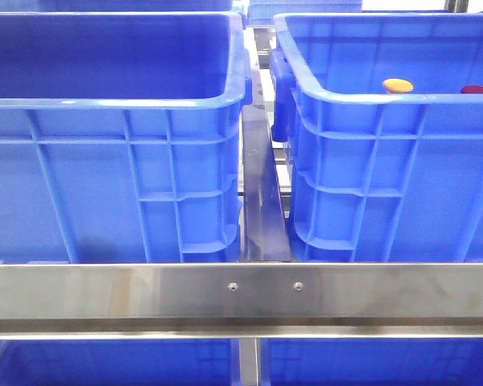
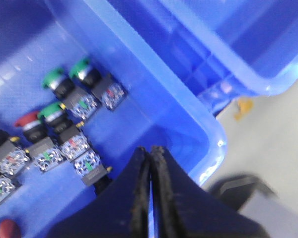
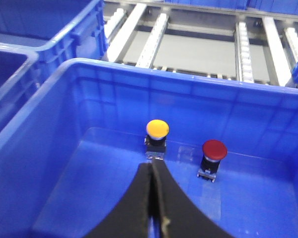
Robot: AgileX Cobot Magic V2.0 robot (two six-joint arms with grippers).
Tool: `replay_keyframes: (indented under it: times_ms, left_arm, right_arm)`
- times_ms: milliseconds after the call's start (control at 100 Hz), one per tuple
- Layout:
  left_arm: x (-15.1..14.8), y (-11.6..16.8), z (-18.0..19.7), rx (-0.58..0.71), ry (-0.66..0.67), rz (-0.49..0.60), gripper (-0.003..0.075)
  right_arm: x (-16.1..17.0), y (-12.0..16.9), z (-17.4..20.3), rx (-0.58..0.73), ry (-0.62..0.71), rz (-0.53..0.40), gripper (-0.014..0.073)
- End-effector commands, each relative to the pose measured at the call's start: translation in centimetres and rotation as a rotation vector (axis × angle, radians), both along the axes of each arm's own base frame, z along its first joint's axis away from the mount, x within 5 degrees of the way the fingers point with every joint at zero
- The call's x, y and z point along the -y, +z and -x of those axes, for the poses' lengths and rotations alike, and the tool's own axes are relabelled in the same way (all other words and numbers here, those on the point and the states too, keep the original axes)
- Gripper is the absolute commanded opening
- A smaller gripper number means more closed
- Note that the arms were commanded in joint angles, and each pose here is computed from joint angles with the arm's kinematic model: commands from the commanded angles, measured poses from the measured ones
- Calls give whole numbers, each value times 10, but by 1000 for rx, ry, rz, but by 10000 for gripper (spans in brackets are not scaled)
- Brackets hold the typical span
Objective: Pick red and yellow buttons and place in box
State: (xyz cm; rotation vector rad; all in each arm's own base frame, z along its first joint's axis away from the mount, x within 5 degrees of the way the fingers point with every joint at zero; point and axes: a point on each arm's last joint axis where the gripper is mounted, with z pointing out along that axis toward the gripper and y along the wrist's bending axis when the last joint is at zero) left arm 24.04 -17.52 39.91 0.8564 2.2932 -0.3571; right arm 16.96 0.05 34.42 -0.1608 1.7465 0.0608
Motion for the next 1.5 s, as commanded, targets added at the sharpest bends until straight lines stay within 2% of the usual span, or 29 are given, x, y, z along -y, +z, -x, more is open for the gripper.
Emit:
replay_keyframes:
  times_ms: [0, 330, 510, 730, 1490]
  left_arm:
    - [-11, 20, 15, 123, 25, 111, -19]
    - [-48, -10, 65, 284, 61, 227, -19]
    - [-68, -32, 93, 352, 76, 279, -19]
    - [-87, -59, 118, 407, 89, 321, -19]
    - [-93, -61, 124, 425, 113, 348, -19]
  right_arm:
    - [0, 4, 24, 83, -39, -5, -59]
    - [-9, -33, 81, 174, -34, 6, -59]
    - [-10, -50, 91, 181, -33, 7, -59]
    - [-11, -52, 91, 172, -19, 6, -59]
    - [-12, -53, 91, 167, -10, 6, -59]
